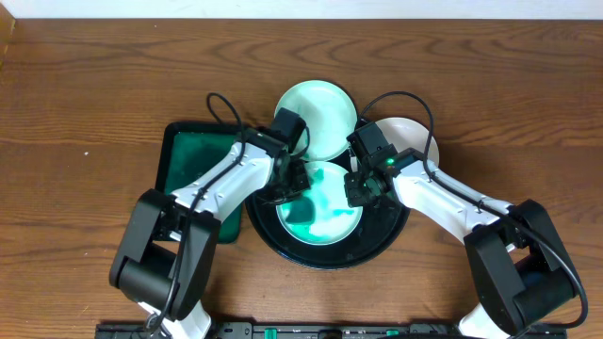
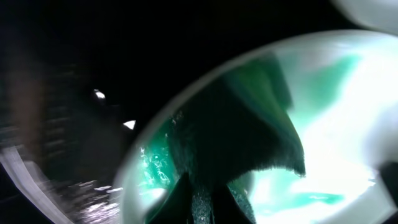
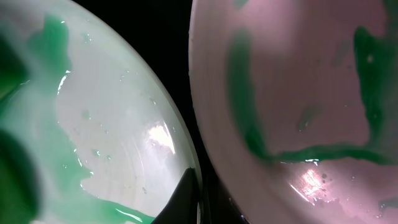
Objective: Clean dirty plates on tray and stack at the side
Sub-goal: 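Scrub the lower light green plate with the sponge in the left gripper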
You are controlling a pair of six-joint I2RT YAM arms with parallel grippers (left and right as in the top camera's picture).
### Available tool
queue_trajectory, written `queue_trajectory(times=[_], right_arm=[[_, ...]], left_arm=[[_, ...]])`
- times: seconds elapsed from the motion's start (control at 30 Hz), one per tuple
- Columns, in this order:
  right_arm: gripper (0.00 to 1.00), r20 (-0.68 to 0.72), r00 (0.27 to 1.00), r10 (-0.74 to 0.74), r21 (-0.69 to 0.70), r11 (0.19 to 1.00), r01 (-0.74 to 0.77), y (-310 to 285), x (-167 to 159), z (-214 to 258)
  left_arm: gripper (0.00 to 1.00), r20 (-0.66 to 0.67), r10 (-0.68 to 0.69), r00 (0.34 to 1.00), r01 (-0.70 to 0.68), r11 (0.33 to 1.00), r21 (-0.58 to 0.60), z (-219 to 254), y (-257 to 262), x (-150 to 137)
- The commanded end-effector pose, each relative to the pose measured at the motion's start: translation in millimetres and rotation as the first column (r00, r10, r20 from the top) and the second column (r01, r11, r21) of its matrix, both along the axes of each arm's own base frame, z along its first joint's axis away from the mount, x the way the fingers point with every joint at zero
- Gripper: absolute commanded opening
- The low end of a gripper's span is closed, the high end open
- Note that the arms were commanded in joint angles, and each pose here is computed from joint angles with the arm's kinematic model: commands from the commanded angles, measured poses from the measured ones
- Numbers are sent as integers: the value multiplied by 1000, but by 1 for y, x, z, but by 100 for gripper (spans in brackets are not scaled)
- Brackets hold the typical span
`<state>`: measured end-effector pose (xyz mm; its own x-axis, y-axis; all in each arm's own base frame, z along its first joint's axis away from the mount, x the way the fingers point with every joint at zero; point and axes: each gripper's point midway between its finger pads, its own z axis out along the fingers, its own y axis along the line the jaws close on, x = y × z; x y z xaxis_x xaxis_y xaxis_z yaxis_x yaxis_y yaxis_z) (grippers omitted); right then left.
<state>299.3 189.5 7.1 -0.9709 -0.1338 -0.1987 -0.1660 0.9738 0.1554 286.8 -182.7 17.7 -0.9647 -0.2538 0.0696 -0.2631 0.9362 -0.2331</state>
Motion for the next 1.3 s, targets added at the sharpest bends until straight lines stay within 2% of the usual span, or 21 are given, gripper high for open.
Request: queue_trajectory(times=[0.0,0.1,0.23,0.3,0.37,0.47,0.67,0.9,1.1,1.27], right_arm=[[1,2,1000,-20,-51,999,20,-14,3,-5],[1,2,1000,-20,-51,999,20,-14,3,-5],[1,2,1000,-20,-51,999,20,-14,3,-5],[1,2,1000,-20,-51,999,20,-14,3,-5],[1,2,1000,-20,-51,999,20,-14,3,-5],[1,-1,1000,-20,-53,998,20,-14,2,-6],[1,-2,1000,-20,-53,998,19,-15,2,-6],[1,-4,1000,-20,-55,998,19,-15,2,-6],[1,-4,1000,-20,-55,998,19,-15,2,-6],[1,-4,1000,-20,-55,998,19,-15,2,-6]], left_arm=[[7,52,12,999,-30,939,342,-14,73,7],[7,53,-15,999,-3,948,319,-14,68,9],[7,41,-72,997,72,997,0,-10,8,10],[8,48,-91,995,97,982,-160,-5,-22,13],[7,54,-116,992,126,958,-259,-2,-43,13],[7,26,-154,988,153,923,-352,-2,-68,2],[7,-25,-214,976,182,879,-440,4,-91,-19],[7,-130,-214,968,147,907,-396,-1,-79,-40],[7,-205,-136,969,111,985,-129,-21,-25,-48],[7,-156,-42,987,61,991,119,-23,35,-31]])
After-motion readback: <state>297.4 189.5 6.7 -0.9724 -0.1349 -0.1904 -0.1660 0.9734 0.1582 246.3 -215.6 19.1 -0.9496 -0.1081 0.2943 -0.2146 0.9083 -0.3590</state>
